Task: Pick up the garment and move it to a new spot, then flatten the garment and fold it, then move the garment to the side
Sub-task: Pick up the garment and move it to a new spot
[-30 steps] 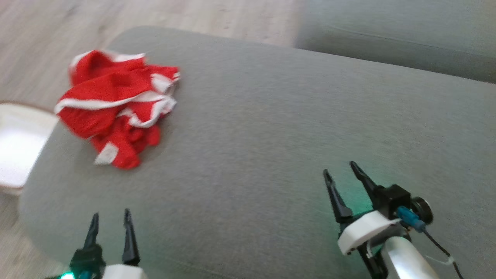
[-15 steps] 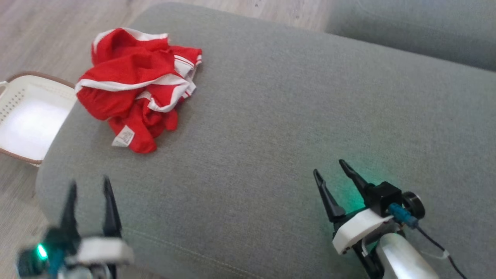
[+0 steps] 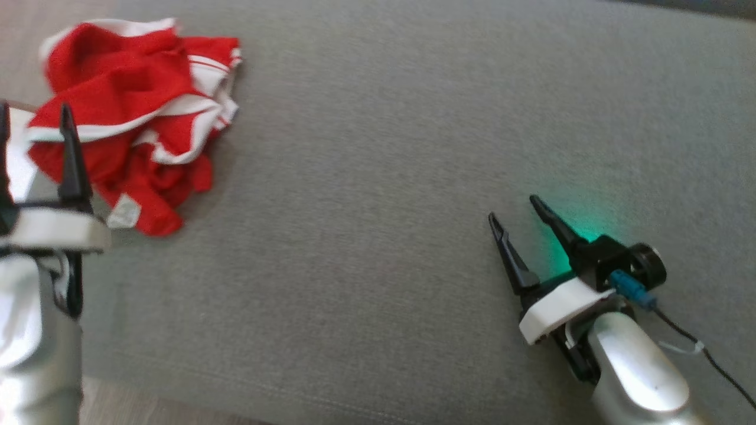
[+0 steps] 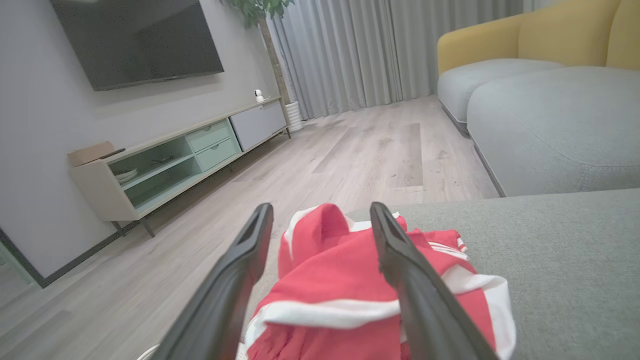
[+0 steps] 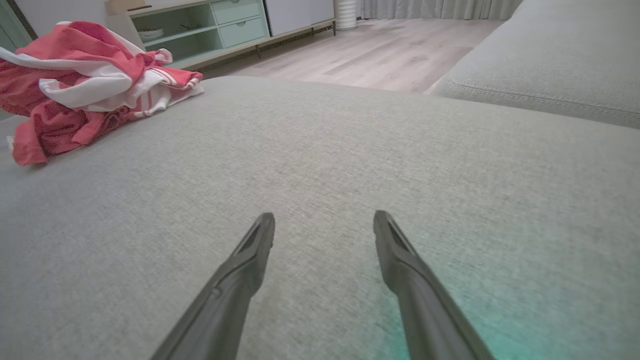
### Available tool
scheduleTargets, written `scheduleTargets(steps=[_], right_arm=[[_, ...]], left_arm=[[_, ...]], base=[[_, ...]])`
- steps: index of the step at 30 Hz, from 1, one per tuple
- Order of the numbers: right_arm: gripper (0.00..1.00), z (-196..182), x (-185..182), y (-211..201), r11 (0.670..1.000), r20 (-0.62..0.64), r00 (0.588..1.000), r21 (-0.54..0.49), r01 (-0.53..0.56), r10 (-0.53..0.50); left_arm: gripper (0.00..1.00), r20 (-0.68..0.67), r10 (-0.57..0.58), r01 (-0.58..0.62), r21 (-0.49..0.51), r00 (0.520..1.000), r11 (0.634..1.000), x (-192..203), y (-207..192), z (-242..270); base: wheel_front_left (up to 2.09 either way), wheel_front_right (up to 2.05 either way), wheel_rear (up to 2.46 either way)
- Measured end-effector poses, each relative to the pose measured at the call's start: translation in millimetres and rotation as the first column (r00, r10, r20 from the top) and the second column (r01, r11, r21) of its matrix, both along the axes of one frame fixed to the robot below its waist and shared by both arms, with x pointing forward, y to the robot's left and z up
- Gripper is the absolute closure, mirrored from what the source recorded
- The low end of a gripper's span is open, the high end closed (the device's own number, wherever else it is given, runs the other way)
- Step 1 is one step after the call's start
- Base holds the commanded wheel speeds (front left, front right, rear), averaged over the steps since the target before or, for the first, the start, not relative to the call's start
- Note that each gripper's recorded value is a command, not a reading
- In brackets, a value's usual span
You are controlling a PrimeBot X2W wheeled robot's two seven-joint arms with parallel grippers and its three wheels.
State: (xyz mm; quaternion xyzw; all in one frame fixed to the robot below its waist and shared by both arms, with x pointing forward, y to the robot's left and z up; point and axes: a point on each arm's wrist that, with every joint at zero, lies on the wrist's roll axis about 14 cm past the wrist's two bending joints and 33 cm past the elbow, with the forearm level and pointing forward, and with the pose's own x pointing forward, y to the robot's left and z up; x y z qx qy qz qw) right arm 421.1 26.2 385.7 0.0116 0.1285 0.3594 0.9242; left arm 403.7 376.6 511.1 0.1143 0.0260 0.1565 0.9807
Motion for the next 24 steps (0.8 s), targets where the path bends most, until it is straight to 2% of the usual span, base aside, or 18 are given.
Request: scheduleTargets(steps=[3, 8, 12, 17, 18, 19, 24], right_arm=[[0.0, -6.2, 5.4, -10.7, 1.0, -0.013, 1.0, -0.002, 0.028, -0.028], [0.0, -10.6, 15.2, -24.1, 0.998, -0.012, 0.998, 0.001, 0.061, -0.061], [0.0, -12.3, 22.2, -34.9, 0.996, -0.009, 0.996, 0.007, 0.093, -0.092], [0.0, -14.2, 27.6, -42.8, 0.993, -0.008, 0.993, 0.006, 0.114, -0.114], [0.0, -13.8, 29.2, -44.5, 0.993, -0.007, 0.993, 0.008, 0.12, -0.12], [0.0, -13.8, 29.2, -44.5, 0.993, -0.007, 0.993, 0.008, 0.12, -0.12], [0.0, -9.2, 31.2, -52.6, 0.988, -0.002, 0.988, 0.008, 0.153, -0.153]], left_arm=[[0.0, -0.04, -0.035, 0.035, -0.004, 0.999, 0.999, 28.1, -5.4, -9.7], [0.0, -0.183, -0.052, 0.049, -0.024, 0.982, 0.999, 55.4, -2.1, -49.1], [0.0, -0.301, -0.004, 0.008, 0.011, 0.954, 1.0, 59.6, 4.1, -79.7], [0.0, -0.427, 0.062, -0.067, 0.002, 0.902, 0.998, 50.7, 11.4, -117.7], [0.09, -0.436, 0.061, -0.068, -0.001, 0.898, 0.998, 51.1, 10.3, -121.3], [0.99, -0.436, 0.061, -0.068, -0.001, 0.898, 0.998, 51.1, 10.3, -121.3], [1.0, -0.382, 0.04, -0.034, 0.022, 0.923, 0.999, 61.5, 4.8, -108.9]], base=[[0.0, 0.0, 0.0], [0.0, 0.0, 0.0], [0.0, 0.0, 0.0], [0.0, 0.0, 0.0], [0.0, 0.0, 0.0], [0.0, 0.0, 0.0], [0.0, 0.0, 0.0]])
